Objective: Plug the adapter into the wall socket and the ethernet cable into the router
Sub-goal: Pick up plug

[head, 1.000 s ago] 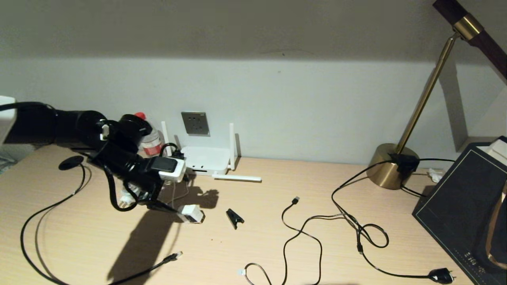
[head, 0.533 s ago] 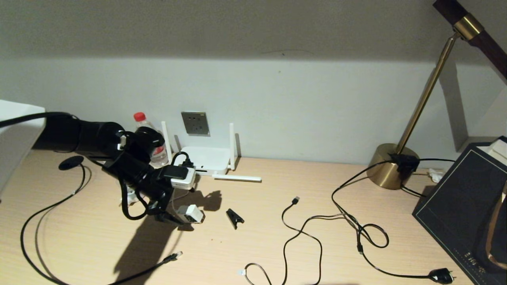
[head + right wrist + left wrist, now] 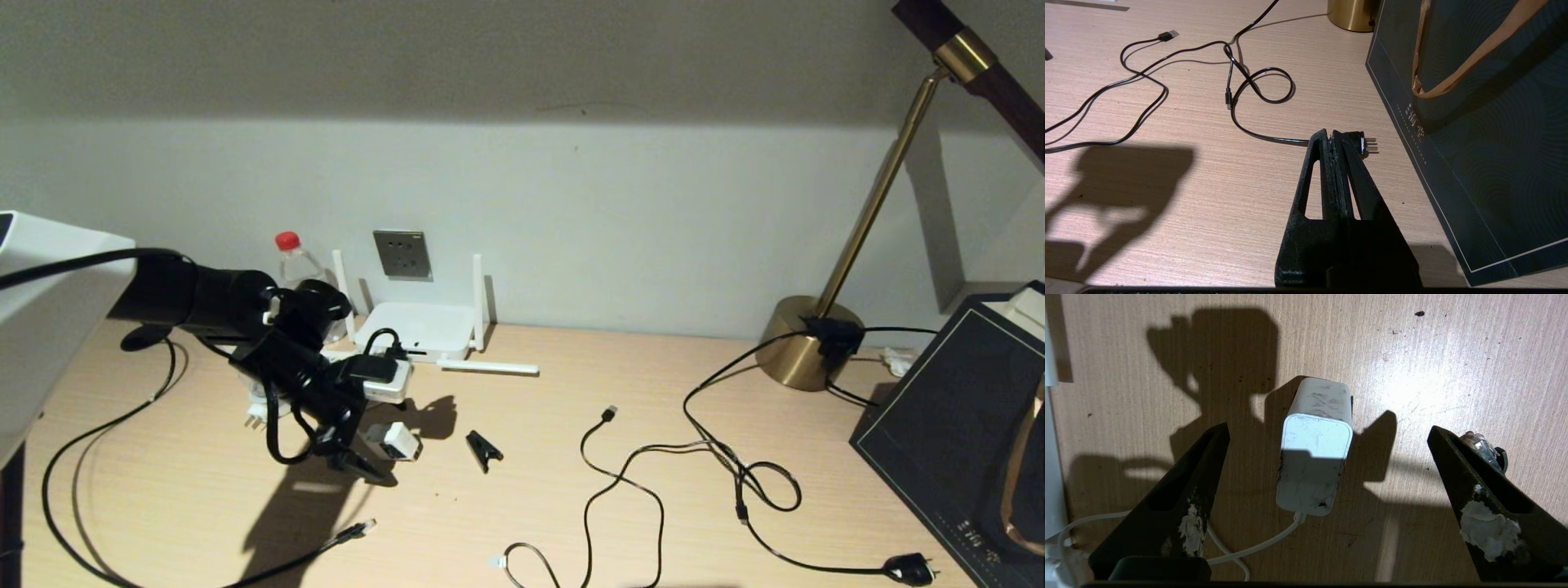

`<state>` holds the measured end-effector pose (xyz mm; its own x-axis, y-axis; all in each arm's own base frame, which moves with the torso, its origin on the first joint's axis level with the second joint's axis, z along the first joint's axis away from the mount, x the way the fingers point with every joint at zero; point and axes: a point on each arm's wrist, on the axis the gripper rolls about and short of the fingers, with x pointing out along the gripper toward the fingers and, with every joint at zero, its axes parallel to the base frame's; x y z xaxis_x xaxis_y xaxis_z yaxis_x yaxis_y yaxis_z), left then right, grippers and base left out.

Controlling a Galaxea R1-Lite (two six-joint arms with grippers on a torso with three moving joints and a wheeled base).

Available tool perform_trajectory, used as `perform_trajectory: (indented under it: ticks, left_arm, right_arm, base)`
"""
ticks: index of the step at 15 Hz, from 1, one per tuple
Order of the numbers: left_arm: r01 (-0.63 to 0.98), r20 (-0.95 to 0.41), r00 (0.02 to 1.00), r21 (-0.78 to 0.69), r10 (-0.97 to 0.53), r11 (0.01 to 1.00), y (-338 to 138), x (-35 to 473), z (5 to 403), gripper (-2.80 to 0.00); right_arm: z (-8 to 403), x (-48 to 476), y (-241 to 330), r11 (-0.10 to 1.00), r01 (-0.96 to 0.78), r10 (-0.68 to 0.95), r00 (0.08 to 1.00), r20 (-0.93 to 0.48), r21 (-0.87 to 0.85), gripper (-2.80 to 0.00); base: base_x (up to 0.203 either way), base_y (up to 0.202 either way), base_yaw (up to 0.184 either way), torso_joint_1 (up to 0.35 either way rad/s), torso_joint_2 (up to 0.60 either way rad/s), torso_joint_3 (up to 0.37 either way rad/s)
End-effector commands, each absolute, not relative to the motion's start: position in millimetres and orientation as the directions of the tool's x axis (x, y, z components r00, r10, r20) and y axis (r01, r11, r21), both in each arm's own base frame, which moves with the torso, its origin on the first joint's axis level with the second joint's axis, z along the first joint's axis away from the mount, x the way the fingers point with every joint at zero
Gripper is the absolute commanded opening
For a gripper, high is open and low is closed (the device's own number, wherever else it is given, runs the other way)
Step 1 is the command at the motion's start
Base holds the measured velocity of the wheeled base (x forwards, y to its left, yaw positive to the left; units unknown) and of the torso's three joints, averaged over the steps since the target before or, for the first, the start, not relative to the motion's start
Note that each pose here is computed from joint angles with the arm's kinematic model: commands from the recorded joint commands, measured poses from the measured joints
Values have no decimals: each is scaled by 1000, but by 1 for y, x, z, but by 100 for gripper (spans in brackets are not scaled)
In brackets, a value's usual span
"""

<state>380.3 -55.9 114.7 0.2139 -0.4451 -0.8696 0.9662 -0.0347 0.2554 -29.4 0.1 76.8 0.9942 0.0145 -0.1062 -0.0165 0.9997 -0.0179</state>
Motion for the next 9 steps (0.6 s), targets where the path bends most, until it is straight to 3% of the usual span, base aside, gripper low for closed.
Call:
perform_trajectory:
  ticks: [1, 5, 6, 9]
  left_arm:
    - [969, -873, 200, 243, -445, -41, -55, 382, 110, 0]
    - [973, -877, 185, 226, -444, -41, -56, 384, 103, 0]
    - [973, -875, 187, 228, -446, -40, -56, 385, 102, -280]
    - [970, -872, 197, 238, -447, -38, -56, 386, 102, -280]
  right_arm:
    - [77, -29, 0, 1000, -17, 15, 994, -109, -19, -280]
    - [77, -29, 0, 1000, -17, 15, 994, -109, -19, -280]
    - [77, -29, 0, 1000, -17, 15, 994, -109, -19, -280]
    - [77, -29, 0, 1000, -17, 15, 994, -109, -19, -280]
  base:
    - [0, 0, 0, 0, 0, 0]
    - [0, 0, 0, 0, 0, 0]
    - [0, 0, 0, 0, 0, 0]
    - [0, 0, 0, 0, 0, 0]
